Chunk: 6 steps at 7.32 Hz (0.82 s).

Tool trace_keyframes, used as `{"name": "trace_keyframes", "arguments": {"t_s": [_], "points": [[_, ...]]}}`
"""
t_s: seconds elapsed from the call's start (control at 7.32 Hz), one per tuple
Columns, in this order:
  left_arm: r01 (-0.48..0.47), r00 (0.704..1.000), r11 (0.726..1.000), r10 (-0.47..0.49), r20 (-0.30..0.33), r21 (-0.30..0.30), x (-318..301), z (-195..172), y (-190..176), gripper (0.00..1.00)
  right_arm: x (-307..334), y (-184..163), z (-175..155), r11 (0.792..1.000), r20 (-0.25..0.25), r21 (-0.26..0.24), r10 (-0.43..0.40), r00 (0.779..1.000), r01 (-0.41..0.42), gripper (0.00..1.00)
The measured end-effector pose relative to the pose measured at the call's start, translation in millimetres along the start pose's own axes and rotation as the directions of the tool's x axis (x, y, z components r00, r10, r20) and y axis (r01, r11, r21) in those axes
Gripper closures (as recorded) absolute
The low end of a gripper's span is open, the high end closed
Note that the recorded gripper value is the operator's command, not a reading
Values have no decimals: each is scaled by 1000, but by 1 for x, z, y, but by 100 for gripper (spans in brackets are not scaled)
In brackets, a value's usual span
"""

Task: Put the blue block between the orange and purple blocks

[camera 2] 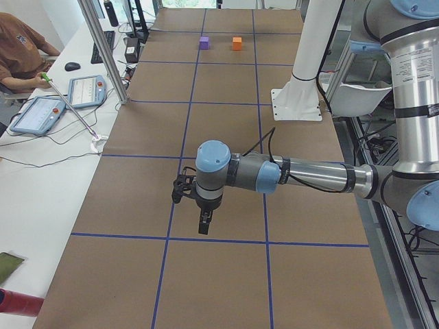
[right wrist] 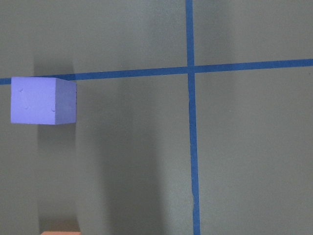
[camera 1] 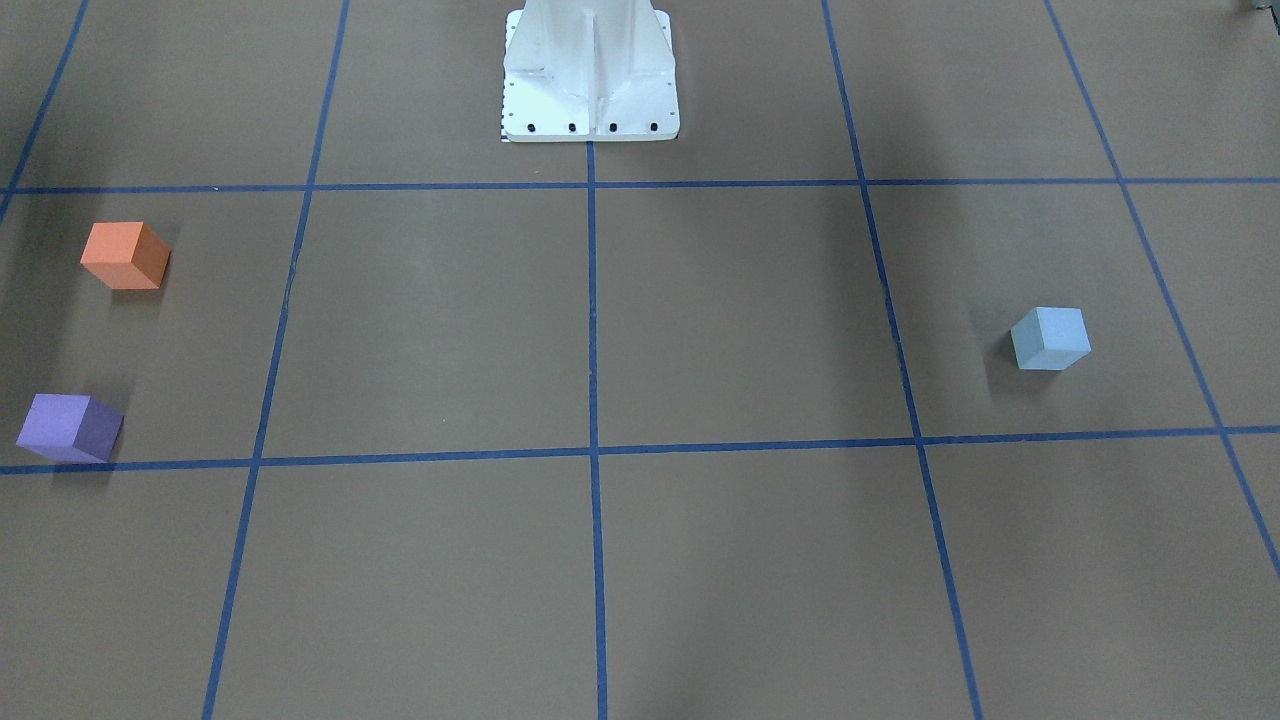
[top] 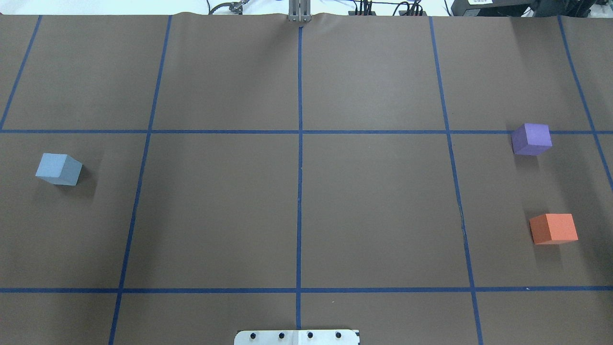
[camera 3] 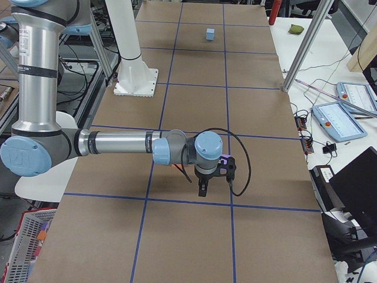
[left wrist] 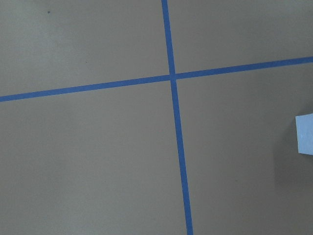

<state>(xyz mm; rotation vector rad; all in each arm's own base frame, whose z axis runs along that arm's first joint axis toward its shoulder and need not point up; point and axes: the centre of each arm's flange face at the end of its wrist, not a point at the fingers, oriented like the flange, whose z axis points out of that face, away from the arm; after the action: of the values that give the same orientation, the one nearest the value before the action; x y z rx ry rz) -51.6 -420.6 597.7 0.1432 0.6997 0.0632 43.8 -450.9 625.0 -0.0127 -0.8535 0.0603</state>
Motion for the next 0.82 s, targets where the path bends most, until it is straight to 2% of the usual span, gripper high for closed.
{"name": "trace_keyframes", "arguments": {"t_s": [0.55, 0.82], "points": [[-19, 1000, 1000, 20, -9, 24, 11, -9, -12, 0, -5, -4, -8, 1000, 4, 17, -8, 1000, 8, 0], [-39, 998, 998, 42, -53, 54, 29, -21, -30, 0, -9, -7, -10, 1000, 10, 22, -14, 1000, 14, 0]]}}
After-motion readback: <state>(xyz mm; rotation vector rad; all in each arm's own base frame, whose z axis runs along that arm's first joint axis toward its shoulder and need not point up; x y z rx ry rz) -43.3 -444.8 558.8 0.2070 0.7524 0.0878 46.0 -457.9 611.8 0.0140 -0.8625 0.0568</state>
